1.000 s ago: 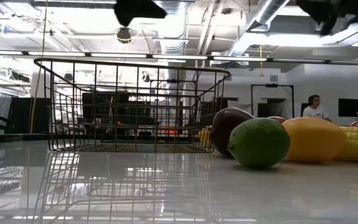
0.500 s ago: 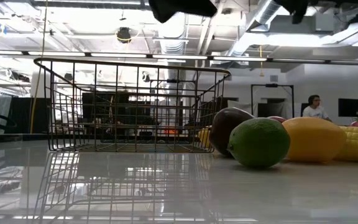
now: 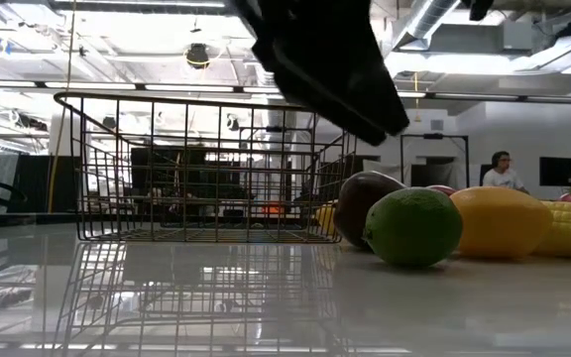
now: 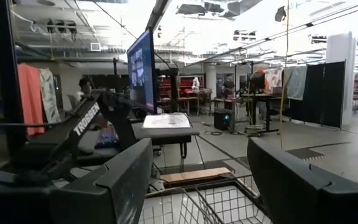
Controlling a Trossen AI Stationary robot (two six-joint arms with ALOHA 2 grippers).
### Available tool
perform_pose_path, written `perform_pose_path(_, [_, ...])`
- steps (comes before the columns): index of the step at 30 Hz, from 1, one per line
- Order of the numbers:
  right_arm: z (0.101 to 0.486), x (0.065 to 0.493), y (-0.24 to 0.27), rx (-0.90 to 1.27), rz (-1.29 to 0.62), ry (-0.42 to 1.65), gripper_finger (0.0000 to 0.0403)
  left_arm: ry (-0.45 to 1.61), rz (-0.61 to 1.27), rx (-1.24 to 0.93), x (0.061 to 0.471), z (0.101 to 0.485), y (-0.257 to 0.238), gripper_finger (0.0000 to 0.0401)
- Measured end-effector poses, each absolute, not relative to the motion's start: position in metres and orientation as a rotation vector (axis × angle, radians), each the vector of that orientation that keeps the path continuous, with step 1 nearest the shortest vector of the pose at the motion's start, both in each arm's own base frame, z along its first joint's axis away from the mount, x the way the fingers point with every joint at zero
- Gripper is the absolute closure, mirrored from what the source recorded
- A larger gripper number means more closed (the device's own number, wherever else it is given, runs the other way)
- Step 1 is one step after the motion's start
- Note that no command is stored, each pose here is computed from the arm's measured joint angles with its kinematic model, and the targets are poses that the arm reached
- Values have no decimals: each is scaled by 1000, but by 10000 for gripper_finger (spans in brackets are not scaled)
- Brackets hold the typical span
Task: Sort produce into baskets
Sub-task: Put the bottom green lime into the brown wire basket
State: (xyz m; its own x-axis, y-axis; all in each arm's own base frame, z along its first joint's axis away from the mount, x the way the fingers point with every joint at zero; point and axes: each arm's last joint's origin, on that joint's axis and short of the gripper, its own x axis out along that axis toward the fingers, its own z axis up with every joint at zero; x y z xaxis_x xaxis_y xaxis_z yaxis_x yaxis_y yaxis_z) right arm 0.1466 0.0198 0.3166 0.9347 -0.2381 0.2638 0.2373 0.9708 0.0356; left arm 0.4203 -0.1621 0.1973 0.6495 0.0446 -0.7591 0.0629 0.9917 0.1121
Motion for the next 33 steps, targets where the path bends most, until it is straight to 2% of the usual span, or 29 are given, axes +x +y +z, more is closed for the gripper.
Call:
perform_pose_path(10, [315, 145, 17, -8, -259, -252, 111, 858, -91, 180, 448, 182, -172, 145])
perform_pose_path(21, [316, 145, 17, -4, -256, -262, 111, 877, -94, 160, 450, 174, -169, 145])
perform_pose_path(33, [316, 145, 17, -5, -251, -263, 111, 935, -84, 203, 454, 145, -169, 146])
